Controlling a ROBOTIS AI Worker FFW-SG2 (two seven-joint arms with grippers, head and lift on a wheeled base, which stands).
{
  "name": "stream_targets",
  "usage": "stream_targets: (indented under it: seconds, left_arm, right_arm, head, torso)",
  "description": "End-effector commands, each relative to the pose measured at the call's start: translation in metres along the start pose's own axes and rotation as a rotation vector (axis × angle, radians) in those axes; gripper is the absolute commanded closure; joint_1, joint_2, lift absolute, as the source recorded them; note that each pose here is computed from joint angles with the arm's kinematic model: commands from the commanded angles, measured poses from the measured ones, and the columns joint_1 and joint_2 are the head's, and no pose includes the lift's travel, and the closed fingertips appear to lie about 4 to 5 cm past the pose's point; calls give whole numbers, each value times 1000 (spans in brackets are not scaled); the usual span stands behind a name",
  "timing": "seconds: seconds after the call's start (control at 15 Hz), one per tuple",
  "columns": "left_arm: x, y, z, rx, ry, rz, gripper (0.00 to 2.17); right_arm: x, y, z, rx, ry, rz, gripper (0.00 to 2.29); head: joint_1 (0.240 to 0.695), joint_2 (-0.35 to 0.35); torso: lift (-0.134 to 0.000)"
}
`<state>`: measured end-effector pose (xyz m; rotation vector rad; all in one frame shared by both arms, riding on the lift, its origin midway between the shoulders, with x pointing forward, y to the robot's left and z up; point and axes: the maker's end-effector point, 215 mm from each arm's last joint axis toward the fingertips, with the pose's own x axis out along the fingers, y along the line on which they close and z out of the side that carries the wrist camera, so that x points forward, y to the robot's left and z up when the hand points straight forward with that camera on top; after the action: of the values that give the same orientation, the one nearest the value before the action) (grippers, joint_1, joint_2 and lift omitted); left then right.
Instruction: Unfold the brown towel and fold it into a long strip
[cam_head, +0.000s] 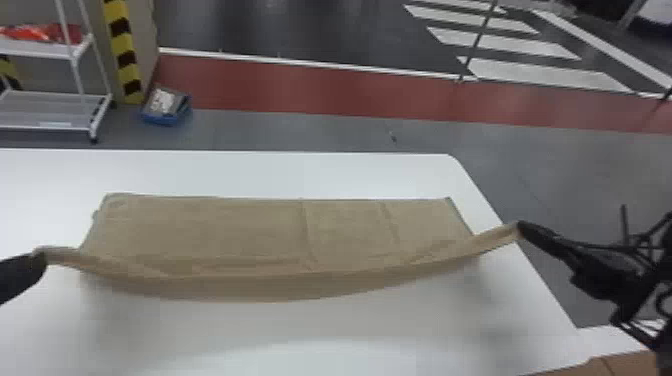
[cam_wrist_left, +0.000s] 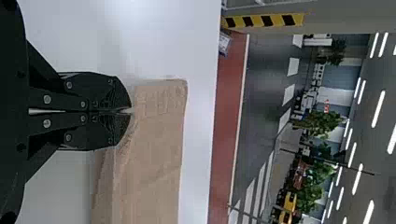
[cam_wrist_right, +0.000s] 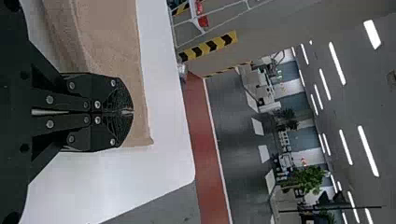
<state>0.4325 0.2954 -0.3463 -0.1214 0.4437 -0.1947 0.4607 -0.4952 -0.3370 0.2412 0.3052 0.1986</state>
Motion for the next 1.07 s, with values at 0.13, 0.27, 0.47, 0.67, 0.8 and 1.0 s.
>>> stream_targets:
  seconds: [0.13,0.27,0.47,0.67,0.8,1.0]
  left_arm:
    - [61,-19,57,-2,-64,41,1787]
    - [95,-24,55,13,-15,84,1784]
    - [133,-13,54,21,19,143,1787]
    - [162,2,64,37,-9,183,1787]
    - [173,12,70,42,-17,198,1784]
    - [186,17,76,43,-21,192,1781]
  right_arm:
    - [58,-3,26,97,42,-2,1683]
    - [81,-13,25,121,66,-20,1683]
    - [112,-44,14,119,118,-100,1683]
    - [141,-56,20,84,110,-132,1683]
    - [155,-57,29,76,95,-139,1683]
    - [176,-48,26,31,116,-135,1683]
  head:
    - [695,-243]
    - [695,-227]
    - [695,-234]
    - [695,-240]
    - [692,-230]
    - [670,-210]
  torso:
    - [-123]
    - [-123]
    - [-123]
    - [-123]
    - [-123]
    - [-123]
